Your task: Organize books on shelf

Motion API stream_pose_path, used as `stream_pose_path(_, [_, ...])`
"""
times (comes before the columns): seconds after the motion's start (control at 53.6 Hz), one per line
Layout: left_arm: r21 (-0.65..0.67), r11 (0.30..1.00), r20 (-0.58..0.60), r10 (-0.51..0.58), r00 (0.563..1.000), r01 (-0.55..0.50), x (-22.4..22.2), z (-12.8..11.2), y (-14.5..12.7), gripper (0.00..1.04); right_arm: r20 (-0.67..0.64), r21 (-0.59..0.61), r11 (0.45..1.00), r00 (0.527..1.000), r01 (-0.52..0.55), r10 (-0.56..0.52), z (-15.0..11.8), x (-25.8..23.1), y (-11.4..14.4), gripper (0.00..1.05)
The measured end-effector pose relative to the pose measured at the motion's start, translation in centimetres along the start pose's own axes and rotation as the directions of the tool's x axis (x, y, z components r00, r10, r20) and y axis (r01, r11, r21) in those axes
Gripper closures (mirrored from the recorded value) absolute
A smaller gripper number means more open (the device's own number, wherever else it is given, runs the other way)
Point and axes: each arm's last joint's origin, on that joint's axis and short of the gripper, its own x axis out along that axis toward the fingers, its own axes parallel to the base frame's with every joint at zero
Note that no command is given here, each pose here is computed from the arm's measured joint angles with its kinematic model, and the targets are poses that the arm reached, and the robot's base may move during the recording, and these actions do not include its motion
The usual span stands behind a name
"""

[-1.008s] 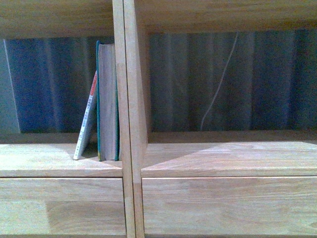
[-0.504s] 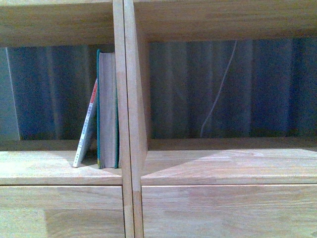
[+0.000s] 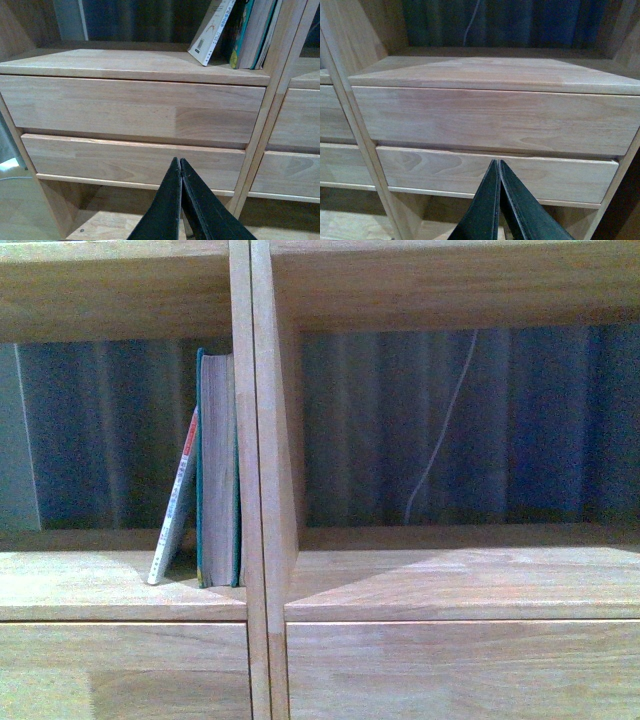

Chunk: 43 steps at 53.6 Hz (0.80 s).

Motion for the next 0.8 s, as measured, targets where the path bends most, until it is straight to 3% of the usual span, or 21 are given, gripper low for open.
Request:
stream_pose_path(0.112, [0.000, 1.000, 0.000, 0.000, 1.000, 0.000, 0.00, 0.00, 0.00, 1.02, 0.000, 0.000, 1.000, 1.000, 0.000, 0.000, 0.00, 0.00, 0.00, 1.02])
stream_pose_path(0.168, [-0.001, 1.000, 0.000, 0.000, 1.000, 0.000, 0.00, 0.00, 0.00, 1.01, 0.000, -0.002, 1.000, 1.000, 0.000, 0.000, 0.00, 0.00, 0.00, 0.94])
stream_pose_path(0.598, [0.000, 1.000, 0.000, 0.000, 1.000, 0.000, 0.00, 0.00, 0.00, 0.33, 0.000, -0.002, 1.000, 1.000, 0.000, 0.000, 0.00, 0.00, 0.00, 0.26])
stream_pose_path(0.71, [-0.001, 1.000, 0.000, 0.000, 1.000, 0.000, 0.00, 0.00, 0.00, 0.10, 0.000, -0.002, 1.000, 1.000, 0.000, 0.000, 0.00, 0.00, 0.00, 0.06])
stream_pose_path(0.728, [0.000, 1.000, 0.000, 0.000, 1.000, 0.000, 0.00, 0.00, 0.00, 0.06, 0.000, -0.002, 1.000, 1.000, 0.000, 0.000, 0.00, 0.00, 0.00, 0.06])
stream_pose_path(0.803, [0.000, 1.000, 0.000, 0.000, 1.000, 0.000, 0.00, 0.00, 0.00, 0.08, 0.000, -0.002, 1.000, 1.000, 0.000, 0.000, 0.00, 0.00, 0.00, 0.07])
